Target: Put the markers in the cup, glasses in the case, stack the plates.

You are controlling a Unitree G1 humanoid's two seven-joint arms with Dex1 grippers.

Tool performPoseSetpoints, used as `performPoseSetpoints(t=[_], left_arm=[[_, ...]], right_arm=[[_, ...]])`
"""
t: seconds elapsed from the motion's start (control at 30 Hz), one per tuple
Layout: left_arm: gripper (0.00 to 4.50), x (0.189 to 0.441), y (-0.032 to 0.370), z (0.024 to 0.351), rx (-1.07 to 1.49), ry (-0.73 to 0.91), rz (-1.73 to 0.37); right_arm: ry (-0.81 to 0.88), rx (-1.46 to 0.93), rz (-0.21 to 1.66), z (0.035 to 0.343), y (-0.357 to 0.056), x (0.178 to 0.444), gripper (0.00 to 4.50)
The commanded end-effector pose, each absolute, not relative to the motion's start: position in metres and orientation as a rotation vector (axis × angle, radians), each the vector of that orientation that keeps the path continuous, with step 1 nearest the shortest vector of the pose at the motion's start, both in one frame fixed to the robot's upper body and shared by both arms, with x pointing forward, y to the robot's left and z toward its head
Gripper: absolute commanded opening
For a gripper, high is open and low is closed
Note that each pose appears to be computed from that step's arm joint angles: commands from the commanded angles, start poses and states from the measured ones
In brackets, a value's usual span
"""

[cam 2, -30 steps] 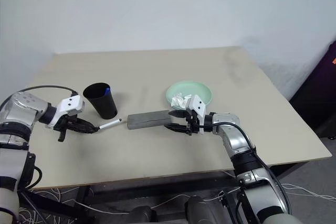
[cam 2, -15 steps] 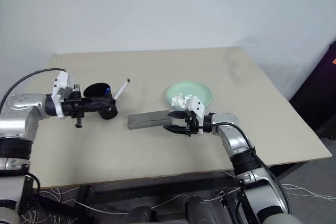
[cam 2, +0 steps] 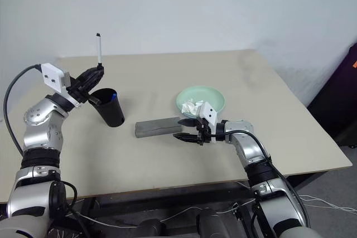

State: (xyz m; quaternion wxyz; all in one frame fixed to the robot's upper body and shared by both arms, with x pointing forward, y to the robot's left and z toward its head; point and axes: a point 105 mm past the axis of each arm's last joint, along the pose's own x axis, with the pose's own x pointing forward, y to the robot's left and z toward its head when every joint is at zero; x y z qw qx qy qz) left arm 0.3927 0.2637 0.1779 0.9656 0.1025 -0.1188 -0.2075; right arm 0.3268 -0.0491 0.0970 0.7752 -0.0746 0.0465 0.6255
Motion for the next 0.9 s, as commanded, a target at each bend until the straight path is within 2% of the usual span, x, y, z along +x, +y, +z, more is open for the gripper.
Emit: performPoseSetpoints(t=[0.03, 0.27, 0.7, 0.9], left_arm=[[0.1, 0.393, 0.27, 0.184, 0.24, -0.287, -0.374], [0.1, 0.397, 0.273, 0.171, 0.215, -0.275, -0.344], [0.1, 0.402, 0.266, 0.167, 0.216, -0.279, -0.362], [0.1, 0.403, 0.264, 0.163, 0.207, -0.269, -0.367]], right_arm=[[0.033, -0.191, 1.356, 0.115, -0.049, 0.329, 2.68], [0.027, -0.184, 1.355, 0.117, -0.047, 0.329, 2.68], [-0.033, -0.029, 1.378, 0.143, -0.045, 0.326, 2.68], [-0.03, -0.036, 1.37, 0.142, -0.045, 0.327, 2.68]])
